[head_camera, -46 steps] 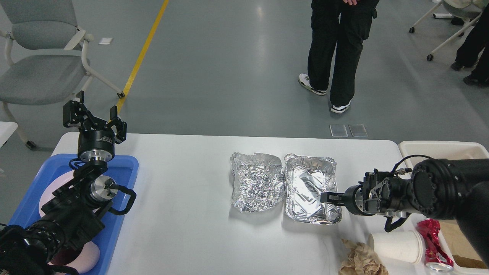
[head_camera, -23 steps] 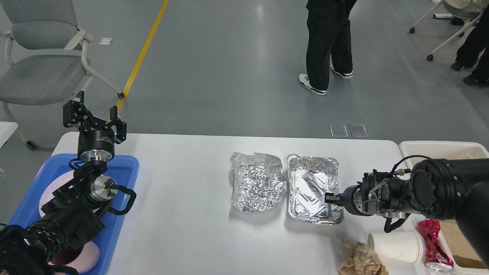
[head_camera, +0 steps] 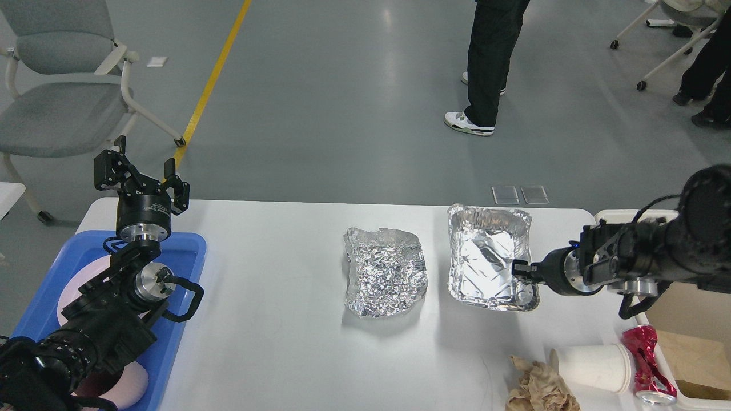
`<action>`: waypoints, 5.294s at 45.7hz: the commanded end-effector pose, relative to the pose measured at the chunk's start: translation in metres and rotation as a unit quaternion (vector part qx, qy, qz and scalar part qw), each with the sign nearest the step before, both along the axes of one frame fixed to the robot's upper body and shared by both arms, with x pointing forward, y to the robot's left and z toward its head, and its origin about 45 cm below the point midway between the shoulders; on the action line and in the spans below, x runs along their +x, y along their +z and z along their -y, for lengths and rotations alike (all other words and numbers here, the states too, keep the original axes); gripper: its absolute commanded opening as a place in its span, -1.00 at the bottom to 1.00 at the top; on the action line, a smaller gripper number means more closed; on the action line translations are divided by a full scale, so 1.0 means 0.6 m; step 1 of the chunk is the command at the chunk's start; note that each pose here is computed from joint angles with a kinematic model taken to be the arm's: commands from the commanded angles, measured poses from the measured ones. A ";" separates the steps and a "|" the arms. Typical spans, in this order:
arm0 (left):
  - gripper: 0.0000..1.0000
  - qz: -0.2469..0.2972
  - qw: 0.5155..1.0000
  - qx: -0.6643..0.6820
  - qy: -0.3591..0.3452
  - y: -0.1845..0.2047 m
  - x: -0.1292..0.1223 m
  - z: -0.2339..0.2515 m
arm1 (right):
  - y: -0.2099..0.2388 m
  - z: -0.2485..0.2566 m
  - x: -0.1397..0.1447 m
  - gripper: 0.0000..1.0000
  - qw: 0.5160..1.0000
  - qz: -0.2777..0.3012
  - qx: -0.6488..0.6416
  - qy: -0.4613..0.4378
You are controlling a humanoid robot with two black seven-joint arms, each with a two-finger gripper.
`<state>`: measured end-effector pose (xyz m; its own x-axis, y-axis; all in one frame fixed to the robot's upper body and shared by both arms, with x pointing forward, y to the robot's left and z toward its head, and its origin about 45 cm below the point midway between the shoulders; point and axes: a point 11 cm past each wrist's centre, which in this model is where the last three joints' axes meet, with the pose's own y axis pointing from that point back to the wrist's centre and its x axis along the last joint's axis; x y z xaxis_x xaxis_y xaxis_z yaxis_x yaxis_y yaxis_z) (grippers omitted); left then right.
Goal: Tidy desktop
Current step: 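Lift the foil tray and drop it into the white bin, then bring the right gripper back to the crumpled foil wrap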
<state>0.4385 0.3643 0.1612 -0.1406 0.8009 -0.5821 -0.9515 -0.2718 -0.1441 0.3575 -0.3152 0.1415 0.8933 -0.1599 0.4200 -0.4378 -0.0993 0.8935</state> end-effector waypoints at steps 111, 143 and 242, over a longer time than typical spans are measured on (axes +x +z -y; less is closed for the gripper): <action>0.93 0.000 1.000 0.000 0.000 0.000 0.000 0.000 | -0.054 0.503 -0.124 1.00 0.903 0.111 -0.283 -0.305; 0.93 0.000 1.000 0.000 0.000 0.000 0.000 0.000 | 0.125 0.244 0.173 1.00 0.967 0.163 -0.001 -0.197; 0.93 0.000 1.000 -0.001 -0.001 -0.001 -0.001 0.000 | -0.157 -0.284 -0.051 -0.29 0.990 -0.045 0.119 -0.051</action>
<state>0.4382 0.3641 0.1607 -0.1402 0.7999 -0.5835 -0.9517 -0.2715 -0.1435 0.3306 -0.1441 0.0539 0.9040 -0.3263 0.2763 -0.3706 -0.2756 0.8870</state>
